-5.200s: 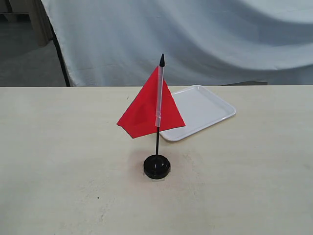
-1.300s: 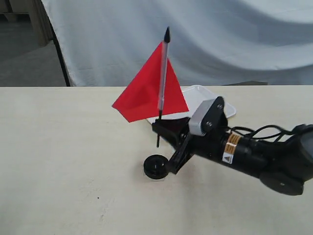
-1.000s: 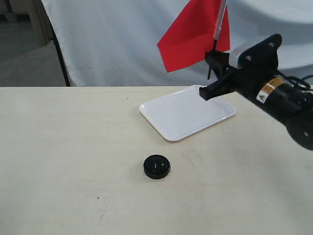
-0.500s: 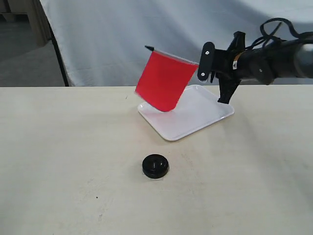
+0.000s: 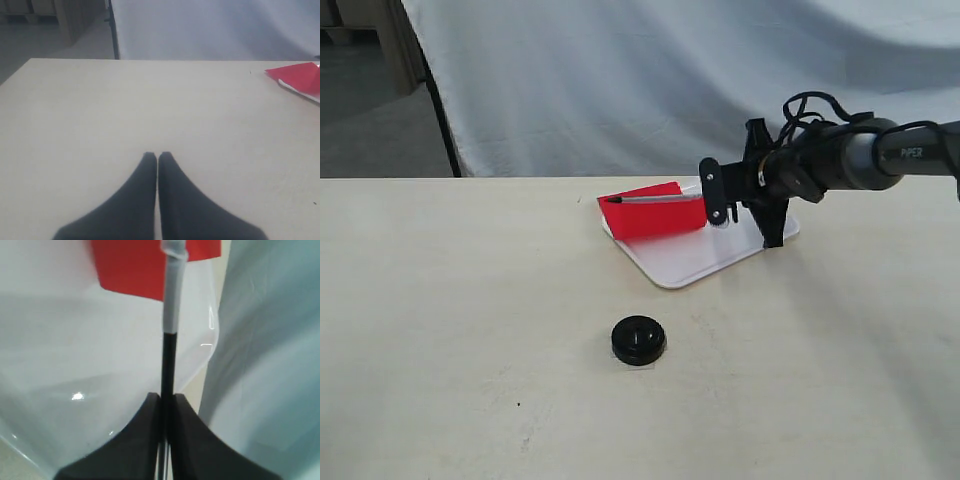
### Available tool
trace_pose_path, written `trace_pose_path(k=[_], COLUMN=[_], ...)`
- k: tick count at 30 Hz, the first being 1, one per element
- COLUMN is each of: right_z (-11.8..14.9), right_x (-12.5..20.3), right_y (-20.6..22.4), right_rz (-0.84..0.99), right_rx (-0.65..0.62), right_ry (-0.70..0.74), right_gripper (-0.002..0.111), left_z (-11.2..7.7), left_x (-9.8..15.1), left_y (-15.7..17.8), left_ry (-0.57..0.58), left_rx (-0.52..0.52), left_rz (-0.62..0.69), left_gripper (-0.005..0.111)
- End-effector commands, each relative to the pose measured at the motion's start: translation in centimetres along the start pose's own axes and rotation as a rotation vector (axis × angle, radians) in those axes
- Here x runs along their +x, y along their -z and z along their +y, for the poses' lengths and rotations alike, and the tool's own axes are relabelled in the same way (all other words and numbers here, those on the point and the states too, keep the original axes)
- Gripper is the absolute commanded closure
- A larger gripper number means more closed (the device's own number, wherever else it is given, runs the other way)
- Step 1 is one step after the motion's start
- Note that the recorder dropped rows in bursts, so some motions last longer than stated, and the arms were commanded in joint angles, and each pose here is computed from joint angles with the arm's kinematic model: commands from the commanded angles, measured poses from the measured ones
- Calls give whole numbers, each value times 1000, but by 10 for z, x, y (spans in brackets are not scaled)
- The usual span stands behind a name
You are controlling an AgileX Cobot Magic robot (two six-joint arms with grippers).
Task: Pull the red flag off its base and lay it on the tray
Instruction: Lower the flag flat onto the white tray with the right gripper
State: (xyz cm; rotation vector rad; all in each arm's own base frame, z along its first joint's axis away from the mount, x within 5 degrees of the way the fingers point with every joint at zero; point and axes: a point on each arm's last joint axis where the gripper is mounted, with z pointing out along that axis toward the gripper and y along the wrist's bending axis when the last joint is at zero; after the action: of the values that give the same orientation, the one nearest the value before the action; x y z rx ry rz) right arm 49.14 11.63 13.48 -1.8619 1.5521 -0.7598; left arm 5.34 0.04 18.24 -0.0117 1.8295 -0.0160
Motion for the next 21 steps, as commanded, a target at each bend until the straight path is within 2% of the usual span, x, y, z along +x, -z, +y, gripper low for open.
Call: trace_pose_path(k=[1,3,5,7,10,11,12,15,21], right_z=[2,2,3,3,6,6,8,7,-7], right_x=[0,-3,-4,-4,-4,-3,-2,1,9], right_y=[-4,-4,-4,-4,-4,-3,-3,1,25], right_rz=[-1,-2,1,3,16,25,36,68,133], right_rx=[3,0,-8,-12,-36,-48,-63,-92,-126], right_ry=[24,17,20,20,3,-10,-28,-70,-149], right_gripper=[108,104,93,74,38,30,26,30,47], left_z=[0,0,0,0,0,0,0,0,0], left_x=[0,0,0,0,0,0,0,0,0], left_y=[0,0,0,0,0,0,0,0,0], left_ry=[8,8,8,8,8,8,8,8,8], left_rx=[0,0,0,0,0,0,0,0,0], left_rz=[-3,-3,-3,-3,-3,-3,-3,-3,-3], left_gripper=[105,105,105,105,105,105,105,105,105])
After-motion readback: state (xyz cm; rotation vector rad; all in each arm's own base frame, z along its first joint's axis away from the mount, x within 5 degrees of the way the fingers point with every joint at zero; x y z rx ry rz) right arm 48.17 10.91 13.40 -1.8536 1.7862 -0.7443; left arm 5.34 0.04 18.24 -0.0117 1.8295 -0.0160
